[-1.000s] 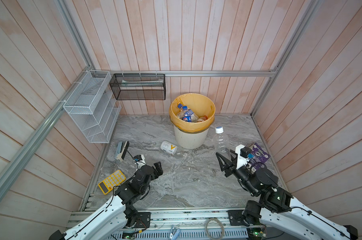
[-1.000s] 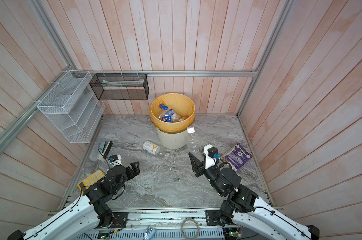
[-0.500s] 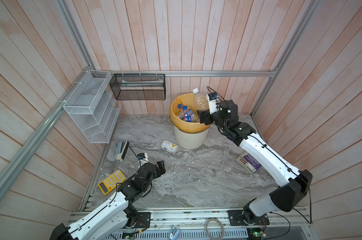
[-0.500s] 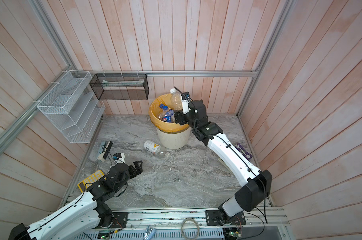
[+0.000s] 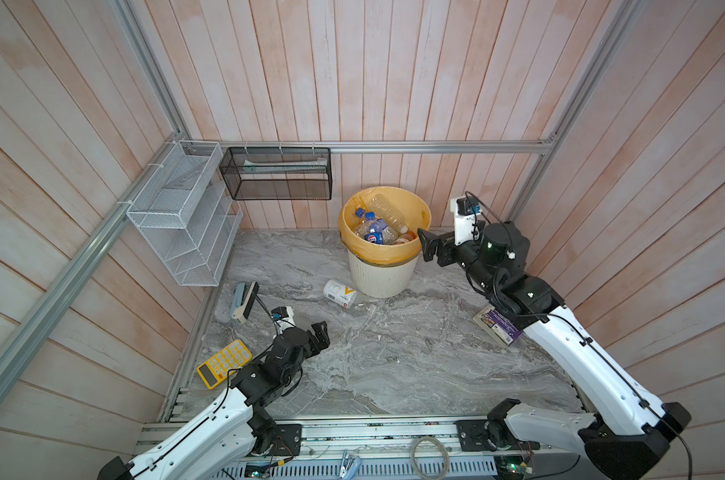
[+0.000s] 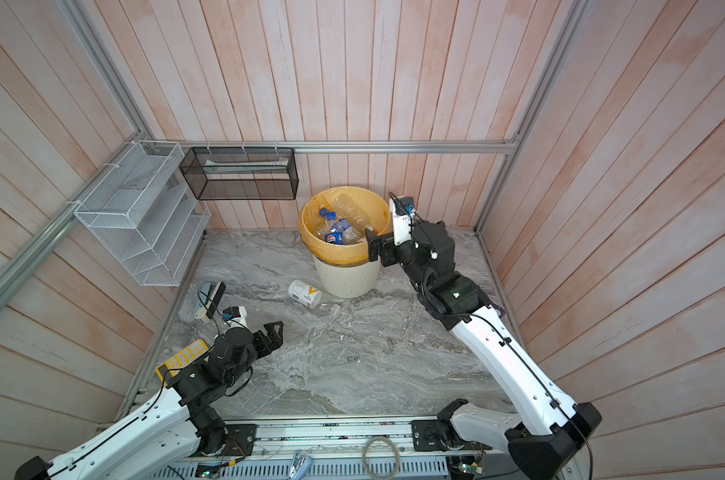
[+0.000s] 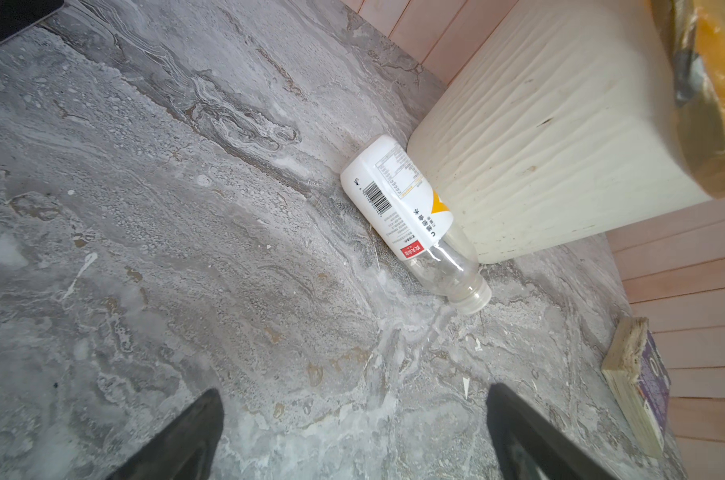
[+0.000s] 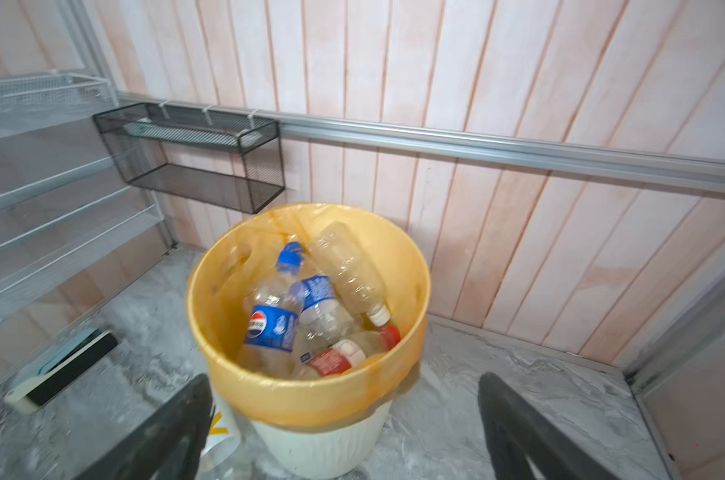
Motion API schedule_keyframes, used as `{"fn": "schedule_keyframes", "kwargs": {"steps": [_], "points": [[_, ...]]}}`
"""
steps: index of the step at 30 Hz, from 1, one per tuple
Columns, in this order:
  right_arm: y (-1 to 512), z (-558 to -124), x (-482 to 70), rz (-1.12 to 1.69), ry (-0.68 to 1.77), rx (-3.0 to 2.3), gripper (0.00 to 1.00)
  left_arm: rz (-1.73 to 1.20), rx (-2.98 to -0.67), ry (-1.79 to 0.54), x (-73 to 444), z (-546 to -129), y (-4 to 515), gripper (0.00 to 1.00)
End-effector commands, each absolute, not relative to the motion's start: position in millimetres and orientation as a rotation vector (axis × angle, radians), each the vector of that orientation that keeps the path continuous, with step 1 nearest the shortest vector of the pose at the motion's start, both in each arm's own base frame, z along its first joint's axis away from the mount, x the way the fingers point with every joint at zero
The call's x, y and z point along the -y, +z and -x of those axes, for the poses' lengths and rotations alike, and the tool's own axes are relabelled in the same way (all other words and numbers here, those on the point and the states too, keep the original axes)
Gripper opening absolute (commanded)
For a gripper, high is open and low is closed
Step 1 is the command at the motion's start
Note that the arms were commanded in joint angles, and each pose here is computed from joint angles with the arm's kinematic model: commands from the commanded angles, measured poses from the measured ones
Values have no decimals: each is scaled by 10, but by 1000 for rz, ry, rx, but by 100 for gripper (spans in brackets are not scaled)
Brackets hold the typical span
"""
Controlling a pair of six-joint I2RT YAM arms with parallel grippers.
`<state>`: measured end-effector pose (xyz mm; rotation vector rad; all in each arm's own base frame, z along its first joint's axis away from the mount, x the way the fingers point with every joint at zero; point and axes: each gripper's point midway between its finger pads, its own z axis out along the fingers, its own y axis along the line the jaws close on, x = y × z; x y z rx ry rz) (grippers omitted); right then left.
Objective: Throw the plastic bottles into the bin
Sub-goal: 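Lower the right gripper onto the white yellow-V bottle and grasp it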
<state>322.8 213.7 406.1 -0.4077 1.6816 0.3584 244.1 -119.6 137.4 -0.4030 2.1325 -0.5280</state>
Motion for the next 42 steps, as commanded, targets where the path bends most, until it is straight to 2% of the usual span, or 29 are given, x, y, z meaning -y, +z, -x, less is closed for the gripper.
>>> {"fn": "schedule_keyframes", "kwargs": {"steps": [1,5,8,18,27,33,38,42], "points": [[3450,-2861,-2706,613,467,-1719,100,442,-2116,-513,1107,-2412,1344,100],[2635,-2705,-3117,754,496,-1846,99,470,-2114,-496,1033,-2369,1339,100],[2217,-2718,-3384,838,485,-1899,99,494,-2119,-477,970,-2332,1297,100],[1148,-3166,-4032,1010,276,-2096,95,520,-2135,-428,833,-2225,1192,100],[759,-3679,-4263,1027,204,-2175,98,457,-2183,-388,851,-2203,1139,100],[445,-3653,-4337,1096,217,-2241,94,446,-2184,-378,858,-2220,1136,100],[236,-3569,-4338,1135,232,-2296,81,440,-2179,-379,858,-2225,1162,100],[256,-3473,-4382,1149,274,-2287,74,443,-2176,-381,862,-2229,1170,100]]}}
